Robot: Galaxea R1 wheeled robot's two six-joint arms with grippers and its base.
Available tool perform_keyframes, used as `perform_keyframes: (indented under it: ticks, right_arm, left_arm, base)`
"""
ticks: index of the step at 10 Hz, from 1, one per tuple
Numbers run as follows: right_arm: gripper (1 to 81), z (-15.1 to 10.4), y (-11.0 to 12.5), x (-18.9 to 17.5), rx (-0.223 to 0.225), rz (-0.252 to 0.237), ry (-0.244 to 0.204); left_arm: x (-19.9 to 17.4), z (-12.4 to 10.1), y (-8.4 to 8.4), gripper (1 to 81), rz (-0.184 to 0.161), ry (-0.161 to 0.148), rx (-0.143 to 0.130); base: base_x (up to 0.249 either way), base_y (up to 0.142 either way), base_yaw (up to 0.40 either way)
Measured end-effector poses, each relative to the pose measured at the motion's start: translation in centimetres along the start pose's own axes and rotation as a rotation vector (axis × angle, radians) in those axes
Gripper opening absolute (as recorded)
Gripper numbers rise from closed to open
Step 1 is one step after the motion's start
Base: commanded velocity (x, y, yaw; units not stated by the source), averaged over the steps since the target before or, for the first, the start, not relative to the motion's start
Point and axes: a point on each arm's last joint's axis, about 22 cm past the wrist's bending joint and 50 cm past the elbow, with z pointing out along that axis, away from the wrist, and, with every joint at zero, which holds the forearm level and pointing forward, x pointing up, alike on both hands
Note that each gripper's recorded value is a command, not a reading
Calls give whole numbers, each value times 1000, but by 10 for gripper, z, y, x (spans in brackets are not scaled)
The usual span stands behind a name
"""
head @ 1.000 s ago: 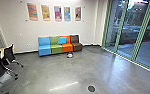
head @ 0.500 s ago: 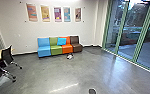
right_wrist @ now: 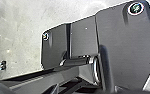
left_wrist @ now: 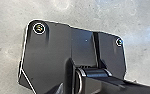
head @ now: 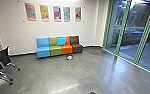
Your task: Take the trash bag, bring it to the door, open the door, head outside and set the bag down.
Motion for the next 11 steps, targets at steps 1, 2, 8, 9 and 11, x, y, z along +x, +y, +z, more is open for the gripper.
perform_keyframes:
  ticks: [1,2,8,9,11]
  right_arm:
    - [811,0,0,1,0,0,1]
    - [811,0,0,1,0,0,1]
    - [811,0,0,-2,0,1,-2]
    - [811,0,1,-2,-1,1,-2]
    - [811,0,1,-2,-1,1,-2]
  left_arm:
    - [2,1,3,811,1,2,-4]
    - [0,2,5,811,0,0,-7]
    - [-1,2,5,811,-1,-1,-6]
    - [-1,2,5,811,-1,-1,-7]
    - [-1,2,5,811,-1,-1,-7]
  base:
    - [205,0,0]
    - [207,0,0]
    - [217,0,0]
    - [222,0,0]
    - [222,0,0]
